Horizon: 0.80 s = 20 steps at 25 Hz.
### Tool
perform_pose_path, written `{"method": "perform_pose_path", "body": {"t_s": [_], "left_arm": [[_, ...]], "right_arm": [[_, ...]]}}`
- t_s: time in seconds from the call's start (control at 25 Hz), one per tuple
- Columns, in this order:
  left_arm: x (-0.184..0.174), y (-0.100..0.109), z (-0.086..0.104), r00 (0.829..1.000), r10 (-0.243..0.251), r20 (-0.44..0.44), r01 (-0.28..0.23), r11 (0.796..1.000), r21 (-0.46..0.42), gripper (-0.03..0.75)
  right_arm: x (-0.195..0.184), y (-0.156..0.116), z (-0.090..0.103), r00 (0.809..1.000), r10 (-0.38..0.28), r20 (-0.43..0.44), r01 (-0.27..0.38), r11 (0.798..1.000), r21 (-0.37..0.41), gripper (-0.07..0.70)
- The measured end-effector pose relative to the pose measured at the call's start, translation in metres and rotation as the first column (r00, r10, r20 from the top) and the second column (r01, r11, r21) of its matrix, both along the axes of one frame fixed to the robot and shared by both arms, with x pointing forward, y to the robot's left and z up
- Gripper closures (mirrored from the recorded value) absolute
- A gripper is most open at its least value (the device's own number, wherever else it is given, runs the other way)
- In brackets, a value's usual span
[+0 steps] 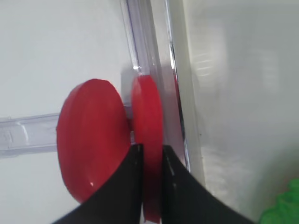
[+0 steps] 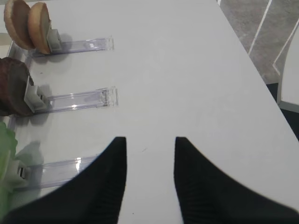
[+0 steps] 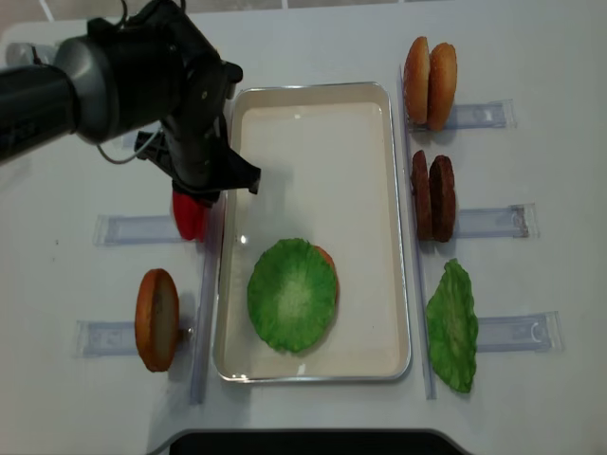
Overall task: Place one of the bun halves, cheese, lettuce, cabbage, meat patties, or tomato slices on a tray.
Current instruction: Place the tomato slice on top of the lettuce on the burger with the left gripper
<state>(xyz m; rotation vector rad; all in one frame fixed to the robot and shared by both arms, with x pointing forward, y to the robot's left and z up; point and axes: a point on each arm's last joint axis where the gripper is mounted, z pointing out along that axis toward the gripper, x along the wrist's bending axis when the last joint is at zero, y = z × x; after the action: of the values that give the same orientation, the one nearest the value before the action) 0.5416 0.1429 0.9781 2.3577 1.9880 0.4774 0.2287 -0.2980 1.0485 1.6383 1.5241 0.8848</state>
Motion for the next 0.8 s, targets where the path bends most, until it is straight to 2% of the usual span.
{"method": "perform_pose_path", "body": {"t_s": [0.24, 0.36, 0.8], "left_arm": [[0.011, -0.012, 0.031, 1.000, 0.005, 0.014, -0.004, 0.997, -0.071, 0.658], [0.013, -0.013, 0.044, 1.000, 0.014, 0.009, -0.013, 0.997, -0.071, 0.658], [-0.004, -0.005, 0.072, 0.999, 0.039, -0.011, -0.040, 0.996, -0.085, 0.659]], "right_arm": [[0.000, 0.000, 0.000, 1.000, 0.000, 0.000, 0.000, 1.000, 0.000, 0.388], [0.000, 0.000, 0.000, 1.000, 0.000, 0.000, 0.000, 1.000, 0.000, 0.388], [0.000, 0.000, 0.000, 1.000, 0.000, 0.000, 0.000, 1.000, 0.000, 0.388]]}}
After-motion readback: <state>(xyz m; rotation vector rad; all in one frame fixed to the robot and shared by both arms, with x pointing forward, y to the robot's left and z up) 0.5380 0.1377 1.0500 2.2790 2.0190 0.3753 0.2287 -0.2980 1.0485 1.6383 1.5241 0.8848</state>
